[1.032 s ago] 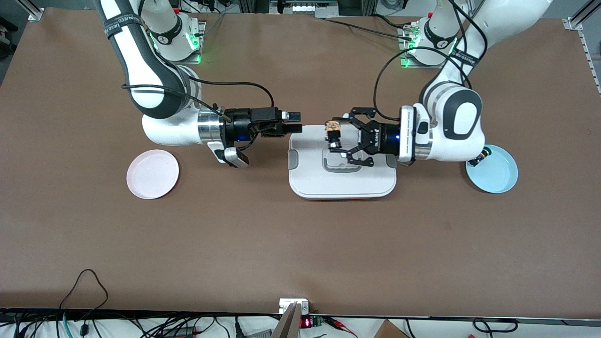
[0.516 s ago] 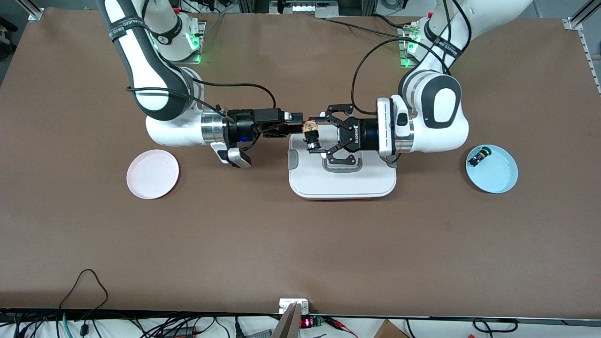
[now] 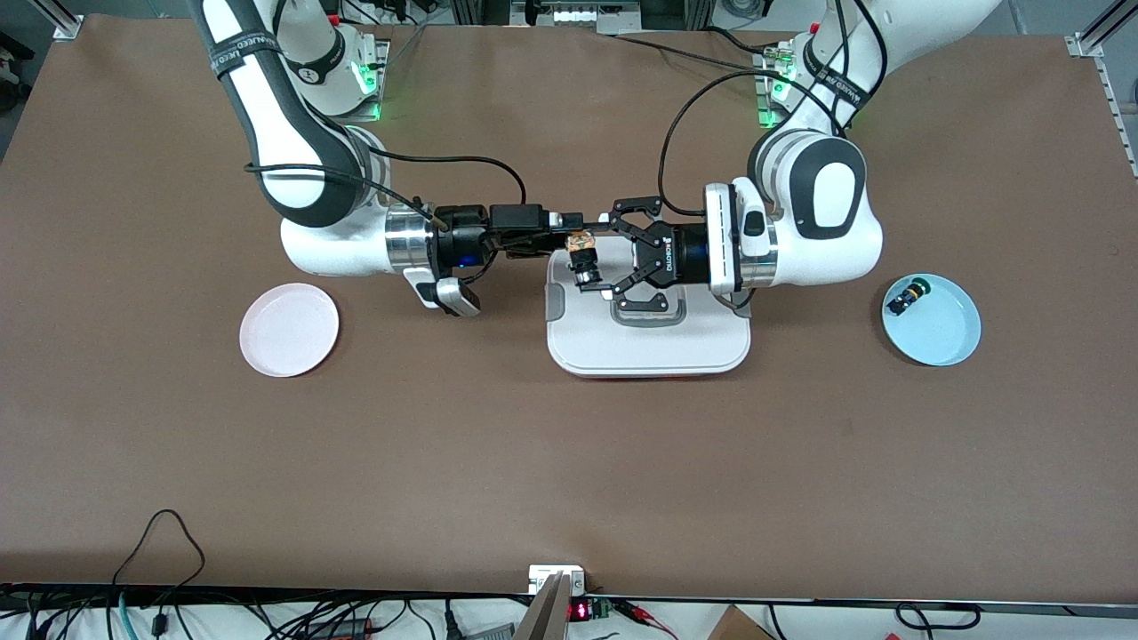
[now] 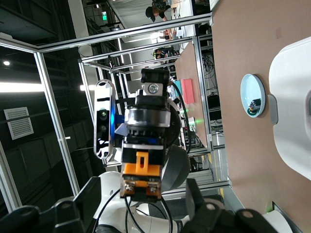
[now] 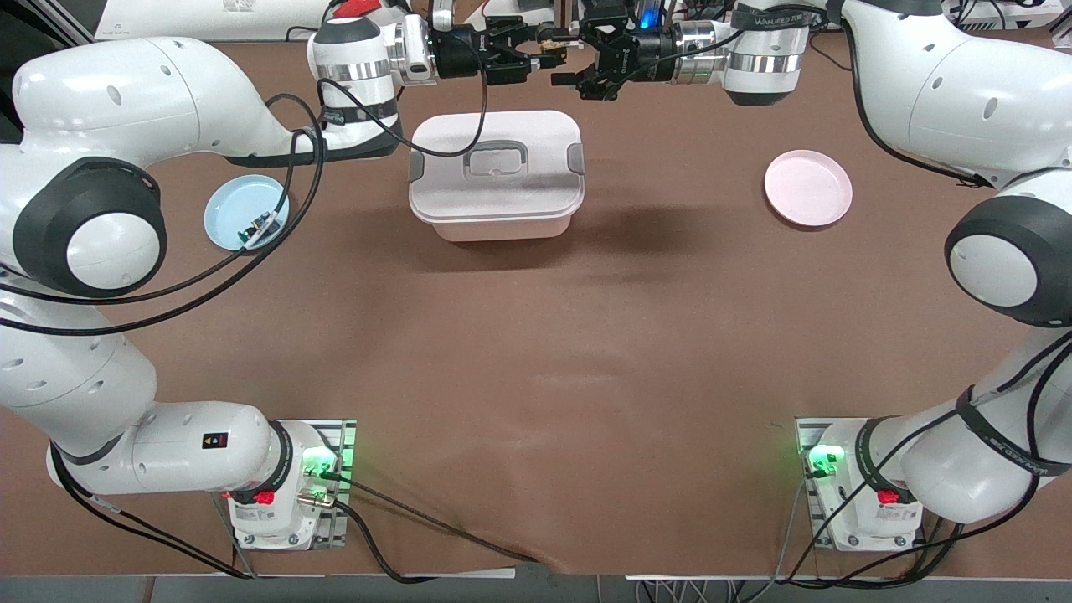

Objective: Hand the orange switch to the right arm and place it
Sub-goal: 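Carry the orange switch over the box toward the right gripper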

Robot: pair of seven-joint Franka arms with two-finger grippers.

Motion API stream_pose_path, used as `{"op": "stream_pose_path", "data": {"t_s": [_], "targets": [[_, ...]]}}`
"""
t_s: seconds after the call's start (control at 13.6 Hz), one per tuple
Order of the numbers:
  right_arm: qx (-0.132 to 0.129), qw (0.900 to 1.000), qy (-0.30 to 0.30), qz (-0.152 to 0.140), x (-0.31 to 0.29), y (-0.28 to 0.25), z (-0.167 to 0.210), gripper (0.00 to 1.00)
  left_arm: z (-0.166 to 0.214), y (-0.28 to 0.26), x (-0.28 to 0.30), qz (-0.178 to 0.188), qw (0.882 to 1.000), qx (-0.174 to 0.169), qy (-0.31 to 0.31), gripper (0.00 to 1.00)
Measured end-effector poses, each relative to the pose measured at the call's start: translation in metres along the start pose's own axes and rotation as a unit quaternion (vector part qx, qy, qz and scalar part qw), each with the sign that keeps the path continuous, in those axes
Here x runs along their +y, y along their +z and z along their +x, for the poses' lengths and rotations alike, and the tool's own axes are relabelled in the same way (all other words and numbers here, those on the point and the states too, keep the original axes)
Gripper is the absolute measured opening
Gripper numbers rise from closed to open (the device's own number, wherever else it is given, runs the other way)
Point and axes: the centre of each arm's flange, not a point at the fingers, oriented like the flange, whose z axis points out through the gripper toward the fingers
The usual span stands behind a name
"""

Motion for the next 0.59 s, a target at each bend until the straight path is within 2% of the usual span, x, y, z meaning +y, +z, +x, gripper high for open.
{"op": "stream_pose_path", "data": {"t_s": [0.59], "targets": [[0.006,1.0,-0.028,-0.001,0.02,-0.001,0.009,0.74,0.0,0.0,-0.002,0.005,1.0,-0.002,-0.004,0.76]]}}
